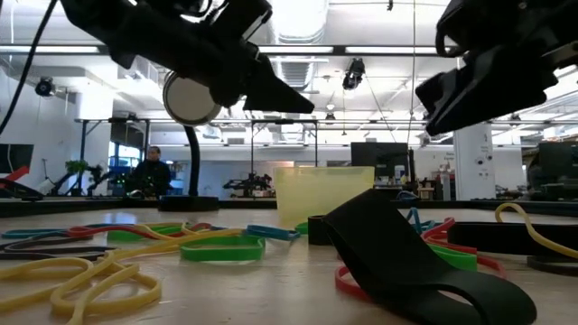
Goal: Pick and place rubber bands into bin
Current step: Put the blue rubber band into the yellow bin
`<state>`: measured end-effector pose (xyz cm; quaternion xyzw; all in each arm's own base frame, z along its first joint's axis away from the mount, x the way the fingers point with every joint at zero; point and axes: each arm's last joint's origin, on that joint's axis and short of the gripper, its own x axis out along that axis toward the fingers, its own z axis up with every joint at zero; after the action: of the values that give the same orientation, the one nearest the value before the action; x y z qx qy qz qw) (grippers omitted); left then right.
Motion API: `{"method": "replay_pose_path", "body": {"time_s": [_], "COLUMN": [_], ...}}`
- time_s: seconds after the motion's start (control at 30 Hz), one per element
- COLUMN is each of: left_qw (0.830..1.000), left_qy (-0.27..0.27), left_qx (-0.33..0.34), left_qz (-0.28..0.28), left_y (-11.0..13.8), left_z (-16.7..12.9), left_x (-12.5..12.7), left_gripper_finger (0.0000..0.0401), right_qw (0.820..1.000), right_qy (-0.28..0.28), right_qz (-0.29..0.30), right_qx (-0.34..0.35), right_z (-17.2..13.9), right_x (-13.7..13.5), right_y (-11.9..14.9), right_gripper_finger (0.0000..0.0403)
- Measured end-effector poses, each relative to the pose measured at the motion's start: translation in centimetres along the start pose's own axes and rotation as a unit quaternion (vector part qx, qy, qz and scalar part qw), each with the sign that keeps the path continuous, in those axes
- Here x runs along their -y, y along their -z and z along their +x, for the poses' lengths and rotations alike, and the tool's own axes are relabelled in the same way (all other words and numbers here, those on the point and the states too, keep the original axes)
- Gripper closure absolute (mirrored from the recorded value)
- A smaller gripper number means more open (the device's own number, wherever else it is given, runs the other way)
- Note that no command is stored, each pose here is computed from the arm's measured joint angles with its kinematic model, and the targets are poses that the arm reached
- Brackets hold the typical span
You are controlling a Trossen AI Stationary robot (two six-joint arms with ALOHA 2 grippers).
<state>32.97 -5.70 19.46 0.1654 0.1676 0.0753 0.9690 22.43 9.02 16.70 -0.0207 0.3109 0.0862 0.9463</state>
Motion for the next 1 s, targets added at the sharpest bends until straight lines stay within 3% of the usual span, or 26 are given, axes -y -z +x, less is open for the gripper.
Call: {"method": "replay_pose_path", "body": {"time_s": [0.27, 0.63, 0.8, 1.0], "left_qw": [1.000, 0.999, 0.999, 0.999], "left_qy": [0.005, 0.011, 0.014, 0.015], "left_qx": [-0.008, -0.017, -0.016, -0.015], "left_qz": [-0.019, -0.027, -0.026, -0.026], "left_y": [0.5, 0.6, 0.6, 0.6], "left_z": [-0.2, -0.3, -0.4, -0.4], "left_x": [0.3, 0.7, 0.8, 0.9], "left_gripper_finger": [0.0298, 0.0298, 0.0298, 0.0298], "right_qw": [0.999, 0.990, 0.982, 0.981], "right_qy": [-0.005, 0.028, 0.048, 0.050], "right_qz": [-0.046, -0.112, -0.123, -0.124], "right_qx": [0.010, -0.076, -0.135, -0.142], "right_z": [0.7, 6.6, 7.6, 7.8], "right_x": [-0.3, -1.1, -1.2, -1.3], "right_y": [0.7, 1.5, 1.6, 1.1], "right_gripper_finger": [0.0346, 0.0346, 0.0346, 0.0346]}}
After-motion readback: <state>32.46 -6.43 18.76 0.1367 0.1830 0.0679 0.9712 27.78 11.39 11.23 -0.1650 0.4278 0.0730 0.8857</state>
